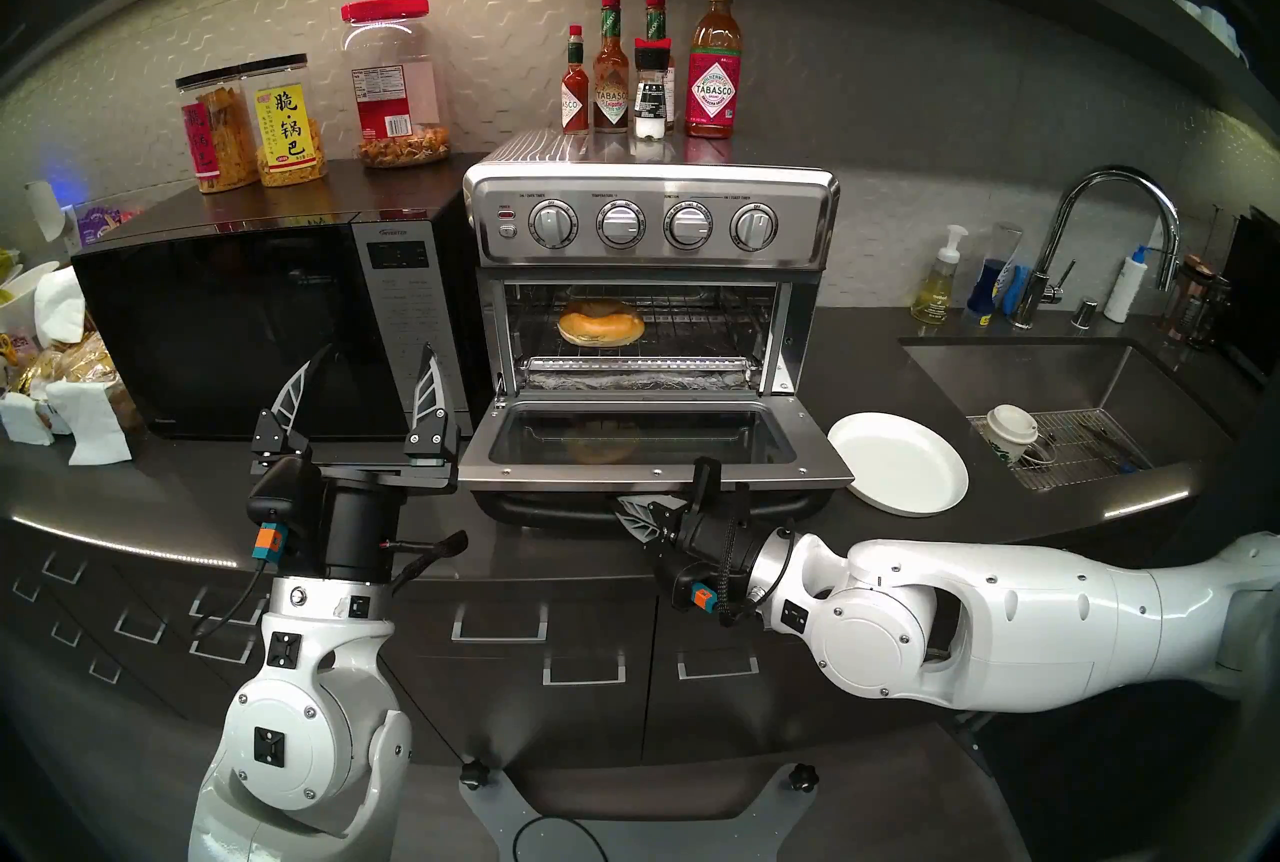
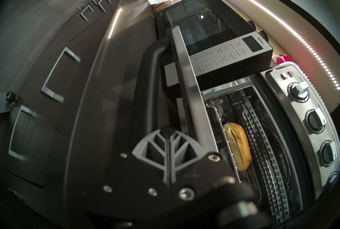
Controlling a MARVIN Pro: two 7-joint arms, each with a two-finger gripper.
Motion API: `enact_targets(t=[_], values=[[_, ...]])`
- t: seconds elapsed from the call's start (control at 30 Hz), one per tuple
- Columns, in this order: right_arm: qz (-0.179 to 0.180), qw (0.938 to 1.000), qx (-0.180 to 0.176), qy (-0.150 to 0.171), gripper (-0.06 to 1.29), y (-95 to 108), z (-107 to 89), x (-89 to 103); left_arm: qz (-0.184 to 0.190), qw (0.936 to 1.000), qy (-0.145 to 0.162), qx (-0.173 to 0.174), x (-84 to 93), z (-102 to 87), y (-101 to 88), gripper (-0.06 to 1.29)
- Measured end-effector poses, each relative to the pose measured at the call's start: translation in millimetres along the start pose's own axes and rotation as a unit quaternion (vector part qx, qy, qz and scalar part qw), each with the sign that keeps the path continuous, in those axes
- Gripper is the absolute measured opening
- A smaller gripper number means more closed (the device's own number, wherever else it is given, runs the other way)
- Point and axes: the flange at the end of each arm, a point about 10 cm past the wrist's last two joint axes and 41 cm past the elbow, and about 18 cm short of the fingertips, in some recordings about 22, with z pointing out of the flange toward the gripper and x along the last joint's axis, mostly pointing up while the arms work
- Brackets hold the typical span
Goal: Open the oven and place the bagel inside on the rack
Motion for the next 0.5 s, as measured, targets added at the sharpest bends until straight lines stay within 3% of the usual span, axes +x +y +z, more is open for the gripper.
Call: enact_targets(t=[0.5], values=[[0.0, 1.0, 0.0, 0.0, -0.03, 0.0, 0.0, 0.0, 0.0, 1.0, 0.0, 0.0, 0.0, 0.0, 0.0, 1.25]])
